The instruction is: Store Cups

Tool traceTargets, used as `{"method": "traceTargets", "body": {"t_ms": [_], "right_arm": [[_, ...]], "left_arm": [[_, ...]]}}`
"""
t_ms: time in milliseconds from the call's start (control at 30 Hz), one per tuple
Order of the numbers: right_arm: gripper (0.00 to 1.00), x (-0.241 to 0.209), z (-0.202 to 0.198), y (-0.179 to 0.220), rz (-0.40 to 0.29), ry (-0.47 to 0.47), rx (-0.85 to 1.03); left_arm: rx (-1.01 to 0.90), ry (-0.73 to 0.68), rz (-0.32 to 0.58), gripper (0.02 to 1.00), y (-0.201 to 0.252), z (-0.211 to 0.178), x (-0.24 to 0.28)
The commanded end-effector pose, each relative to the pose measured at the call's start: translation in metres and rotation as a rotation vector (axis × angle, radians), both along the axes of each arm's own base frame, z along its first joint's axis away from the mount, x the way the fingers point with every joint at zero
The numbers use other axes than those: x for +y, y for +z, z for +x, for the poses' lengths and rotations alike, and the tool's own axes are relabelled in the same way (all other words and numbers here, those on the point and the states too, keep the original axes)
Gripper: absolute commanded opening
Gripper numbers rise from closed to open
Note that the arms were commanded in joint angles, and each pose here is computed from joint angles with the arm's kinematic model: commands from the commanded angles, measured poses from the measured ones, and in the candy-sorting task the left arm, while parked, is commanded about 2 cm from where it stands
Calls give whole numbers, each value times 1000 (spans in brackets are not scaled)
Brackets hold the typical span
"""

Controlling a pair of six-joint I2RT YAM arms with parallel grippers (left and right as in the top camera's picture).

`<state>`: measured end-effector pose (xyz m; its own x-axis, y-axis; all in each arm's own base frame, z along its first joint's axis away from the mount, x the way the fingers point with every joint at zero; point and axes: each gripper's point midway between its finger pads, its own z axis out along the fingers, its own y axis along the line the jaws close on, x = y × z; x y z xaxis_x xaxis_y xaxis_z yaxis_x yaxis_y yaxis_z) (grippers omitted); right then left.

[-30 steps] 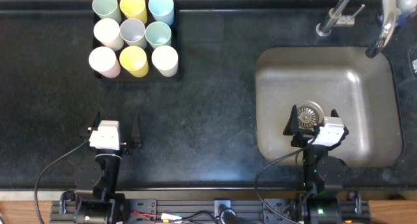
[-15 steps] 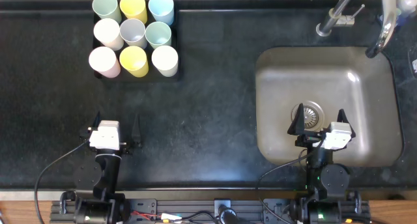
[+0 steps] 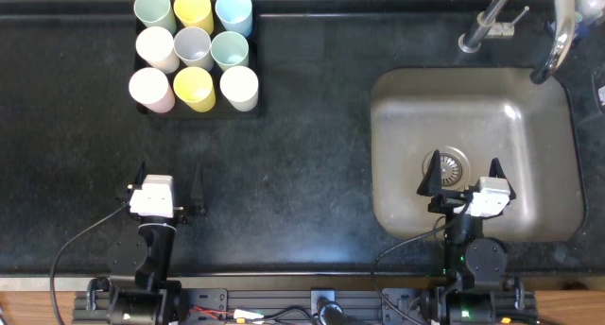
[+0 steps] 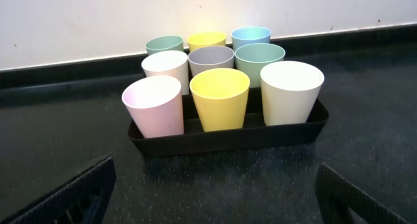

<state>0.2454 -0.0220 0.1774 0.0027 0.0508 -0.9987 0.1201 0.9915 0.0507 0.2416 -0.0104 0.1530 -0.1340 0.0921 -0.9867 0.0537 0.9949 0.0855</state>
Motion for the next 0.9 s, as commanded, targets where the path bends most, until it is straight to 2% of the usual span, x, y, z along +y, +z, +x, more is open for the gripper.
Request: {"method": "traceTargets", "body": {"t_ms": [33, 900], "right_arm": [[998, 0, 0, -4, 0, 3, 2], [996, 0, 0, -4, 0, 3, 2]], "left_arm": [[-9, -6, 16, 998, 1, 0, 0], [-9, -6, 17, 1000, 1, 0, 0]]}}
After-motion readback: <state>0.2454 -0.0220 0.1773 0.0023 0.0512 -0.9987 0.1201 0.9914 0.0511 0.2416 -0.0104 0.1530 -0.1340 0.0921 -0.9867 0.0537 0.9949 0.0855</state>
